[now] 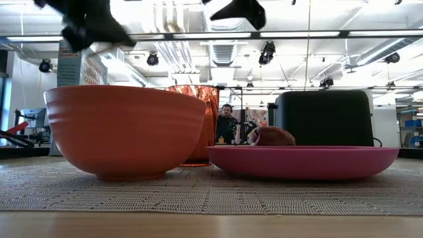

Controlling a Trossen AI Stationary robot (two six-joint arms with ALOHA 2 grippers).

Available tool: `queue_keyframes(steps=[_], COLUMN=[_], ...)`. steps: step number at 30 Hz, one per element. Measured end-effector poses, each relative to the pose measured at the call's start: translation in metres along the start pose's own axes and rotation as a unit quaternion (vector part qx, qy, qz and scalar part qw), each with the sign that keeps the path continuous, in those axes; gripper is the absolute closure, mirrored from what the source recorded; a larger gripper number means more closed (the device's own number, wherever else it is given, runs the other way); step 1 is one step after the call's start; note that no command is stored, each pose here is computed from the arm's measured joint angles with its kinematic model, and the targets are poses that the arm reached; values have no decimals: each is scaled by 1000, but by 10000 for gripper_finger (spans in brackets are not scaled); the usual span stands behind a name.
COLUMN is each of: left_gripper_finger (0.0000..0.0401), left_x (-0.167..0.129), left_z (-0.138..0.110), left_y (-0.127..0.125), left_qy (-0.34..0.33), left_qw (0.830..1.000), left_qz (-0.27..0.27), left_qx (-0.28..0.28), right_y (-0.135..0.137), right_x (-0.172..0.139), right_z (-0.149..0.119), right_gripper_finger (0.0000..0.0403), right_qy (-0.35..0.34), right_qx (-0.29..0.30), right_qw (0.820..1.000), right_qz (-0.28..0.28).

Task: Arrange a breakfast setting
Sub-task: Put the golden spoon to the left of the orange bowl on the gray mat

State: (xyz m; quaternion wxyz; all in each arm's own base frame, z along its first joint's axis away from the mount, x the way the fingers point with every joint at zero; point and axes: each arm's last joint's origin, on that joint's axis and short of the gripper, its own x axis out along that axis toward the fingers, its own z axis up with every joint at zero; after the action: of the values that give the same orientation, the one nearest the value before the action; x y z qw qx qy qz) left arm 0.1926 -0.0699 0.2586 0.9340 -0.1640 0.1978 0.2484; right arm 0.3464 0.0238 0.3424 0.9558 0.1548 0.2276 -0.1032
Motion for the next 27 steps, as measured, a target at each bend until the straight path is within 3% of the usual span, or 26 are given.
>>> queue_keyframes(steps=[6,11,16,21,27], left_gripper_finger=[391,390,389,389,388], left_x=[2,10,19,21,18], left_z=[-29,-60,-90,-101,-87], left_y=[24,24,22,25,17], left_qy=[144,229,251,267,271], left_qw=[982,947,913,896,905], left_qz=[67,43,42,83,97], left_qx=[-106,-221,-319,-346,-313], right_y=[-12,-16,-18,-22,-25], right_x=[-4,-1,-1,-6,-6], right_z=[-3,-8,-12,-19,-29], right_gripper_finger=[227,230,230,230,234], right_qy=[36,60,81,125,170], right_qx=[-8,-24,-37,-55,-55], right_qw=[999,997,995,988,980], right_qz=[-31,-44,-51,-66,-83])
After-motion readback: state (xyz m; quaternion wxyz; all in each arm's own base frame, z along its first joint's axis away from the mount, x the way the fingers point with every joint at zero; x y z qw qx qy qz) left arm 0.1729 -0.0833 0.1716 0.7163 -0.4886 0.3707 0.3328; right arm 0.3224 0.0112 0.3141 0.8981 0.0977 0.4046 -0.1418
